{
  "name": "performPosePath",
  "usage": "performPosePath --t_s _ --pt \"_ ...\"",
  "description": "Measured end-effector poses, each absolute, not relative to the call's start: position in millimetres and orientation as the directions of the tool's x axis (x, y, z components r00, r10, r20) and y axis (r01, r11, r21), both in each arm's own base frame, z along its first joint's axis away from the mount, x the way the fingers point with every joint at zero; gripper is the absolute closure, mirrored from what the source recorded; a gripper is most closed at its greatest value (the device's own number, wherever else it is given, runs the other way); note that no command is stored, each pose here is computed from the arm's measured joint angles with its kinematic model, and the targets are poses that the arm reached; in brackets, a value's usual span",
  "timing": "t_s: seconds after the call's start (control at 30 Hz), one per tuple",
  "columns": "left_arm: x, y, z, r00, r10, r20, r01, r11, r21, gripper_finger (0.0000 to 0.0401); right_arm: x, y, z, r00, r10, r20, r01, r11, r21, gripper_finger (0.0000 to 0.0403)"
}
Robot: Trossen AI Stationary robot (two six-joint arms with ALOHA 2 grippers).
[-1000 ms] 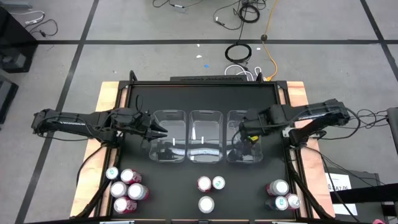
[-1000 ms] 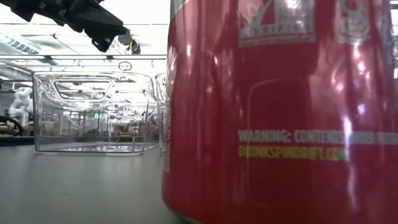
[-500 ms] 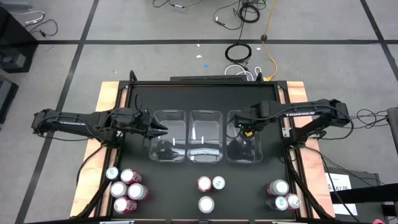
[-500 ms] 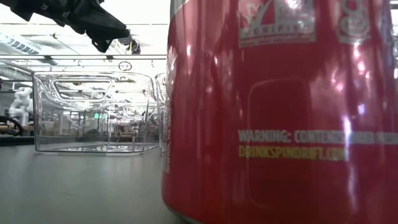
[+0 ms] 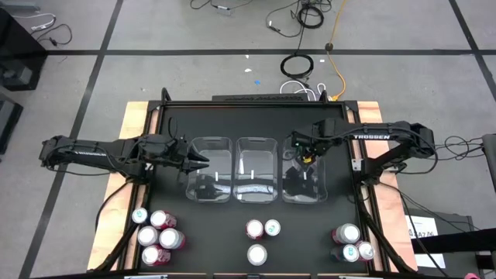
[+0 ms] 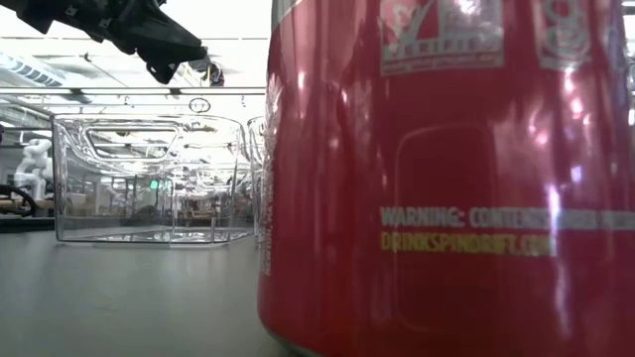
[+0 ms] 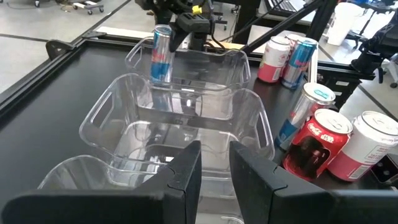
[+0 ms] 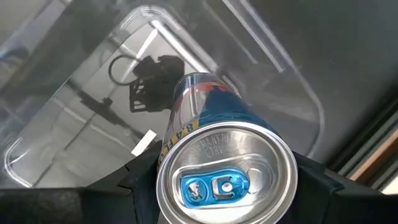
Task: Sort soda cans
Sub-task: Put the top right silver blue soda can into the middle right transparent bin
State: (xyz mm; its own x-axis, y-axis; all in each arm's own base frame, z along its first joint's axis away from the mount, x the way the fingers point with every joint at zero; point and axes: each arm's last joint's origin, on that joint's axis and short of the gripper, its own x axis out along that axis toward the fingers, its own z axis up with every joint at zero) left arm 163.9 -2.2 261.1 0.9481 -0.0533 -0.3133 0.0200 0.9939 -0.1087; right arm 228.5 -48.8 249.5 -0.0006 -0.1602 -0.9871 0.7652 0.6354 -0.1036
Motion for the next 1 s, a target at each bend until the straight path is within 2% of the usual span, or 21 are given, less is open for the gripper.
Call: performPosePath --t_s 0.2,0.57,1.0 --pt "163.9 -2.3 261.1 0.948 -0.054 -0.313 0.020 0.994 -0.109 0.0308 226.8 -52.4 245.9 -0.003 -0.131 -0.991 0.762 0.642 -0.087 0.0166" --pt "163.9 -2.3 261.1 0.948 -0.054 -0.314 0.020 0.994 -0.109 0.0308 226.9 -52.3 246.0 -0.003 -0.134 -0.991 0.759 0.645 -0.090 0.0125" --pt "163.8 -2.2 261.2 0.948 -0.053 -0.313 0.020 0.994 -0.109 0.0308 227.2 -52.3 246.0 0.000 -0.133 -0.991 0.757 0.648 -0.087 0.0122"
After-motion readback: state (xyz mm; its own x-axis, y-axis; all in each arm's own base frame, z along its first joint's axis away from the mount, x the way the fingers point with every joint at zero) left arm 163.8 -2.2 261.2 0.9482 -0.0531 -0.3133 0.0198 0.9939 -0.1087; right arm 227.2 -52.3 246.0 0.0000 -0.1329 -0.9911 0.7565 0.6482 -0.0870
